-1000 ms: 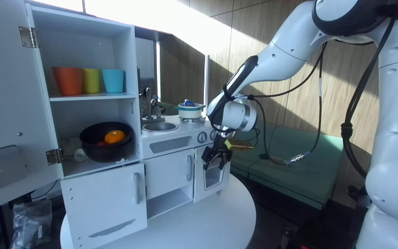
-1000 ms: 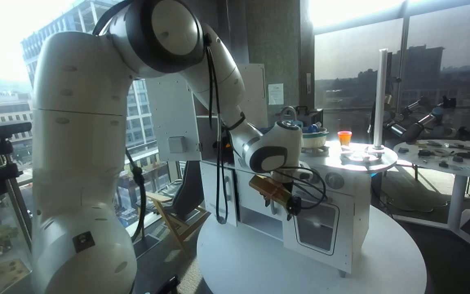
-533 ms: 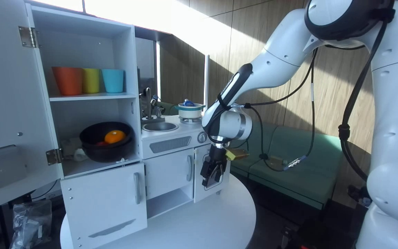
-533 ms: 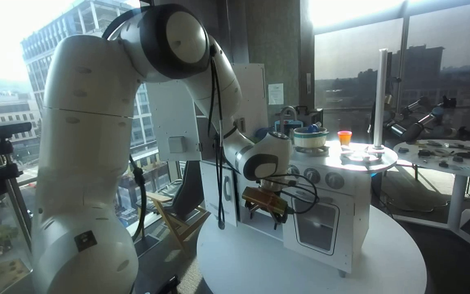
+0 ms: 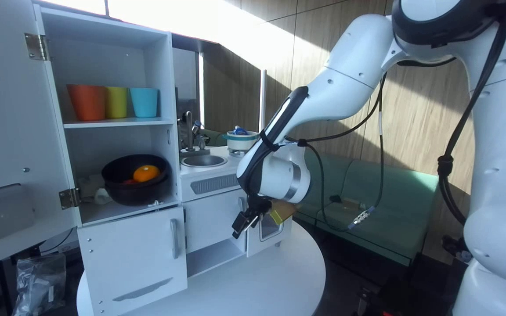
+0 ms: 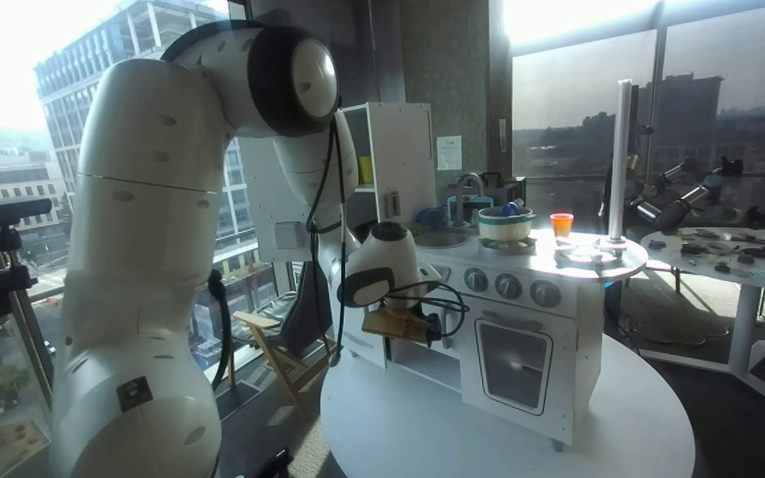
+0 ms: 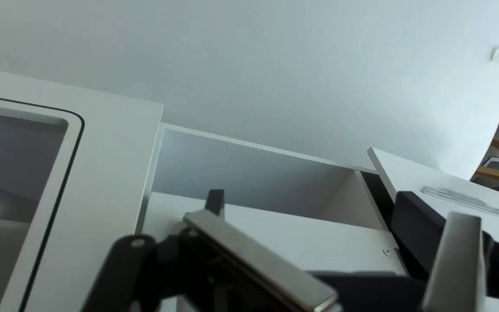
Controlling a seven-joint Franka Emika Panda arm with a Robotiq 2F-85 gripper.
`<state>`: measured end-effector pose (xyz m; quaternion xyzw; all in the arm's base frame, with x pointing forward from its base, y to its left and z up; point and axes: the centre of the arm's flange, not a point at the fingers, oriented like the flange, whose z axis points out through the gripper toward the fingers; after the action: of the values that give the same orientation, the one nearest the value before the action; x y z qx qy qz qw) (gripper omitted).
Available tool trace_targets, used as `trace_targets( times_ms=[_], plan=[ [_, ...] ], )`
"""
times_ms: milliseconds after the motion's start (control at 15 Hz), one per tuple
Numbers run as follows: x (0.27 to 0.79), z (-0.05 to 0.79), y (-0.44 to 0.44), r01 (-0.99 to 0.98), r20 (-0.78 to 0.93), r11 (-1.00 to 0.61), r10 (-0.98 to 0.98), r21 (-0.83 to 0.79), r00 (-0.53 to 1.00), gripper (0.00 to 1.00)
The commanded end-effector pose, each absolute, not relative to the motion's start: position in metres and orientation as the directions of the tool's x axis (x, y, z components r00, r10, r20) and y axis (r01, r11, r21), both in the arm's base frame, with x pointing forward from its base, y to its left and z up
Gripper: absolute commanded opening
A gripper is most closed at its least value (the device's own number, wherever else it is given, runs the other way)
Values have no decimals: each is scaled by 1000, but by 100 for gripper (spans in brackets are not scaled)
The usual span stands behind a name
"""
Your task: Close the oven door then open the middle cabinet door.
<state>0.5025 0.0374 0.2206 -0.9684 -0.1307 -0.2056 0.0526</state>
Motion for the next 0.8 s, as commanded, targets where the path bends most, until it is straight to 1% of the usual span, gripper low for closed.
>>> trace_targets(
  times_ms=[0, 200, 267, 333, 467, 733],
  plan=[
    [496, 226, 42, 251, 567, -968, 210, 6, 796, 100],
    [504, 235, 40, 182, 627, -982, 169, 44, 760, 100],
    [507, 234, 37, 152, 626, -987, 144, 41, 766, 100],
    [510, 228, 30, 127, 580, -991, 126, 38, 805, 100],
    [506, 214, 15, 92, 547, -995, 99, 40, 831, 100],
    [509, 205, -3, 66, 559, -997, 80, 46, 825, 100]
  ],
)
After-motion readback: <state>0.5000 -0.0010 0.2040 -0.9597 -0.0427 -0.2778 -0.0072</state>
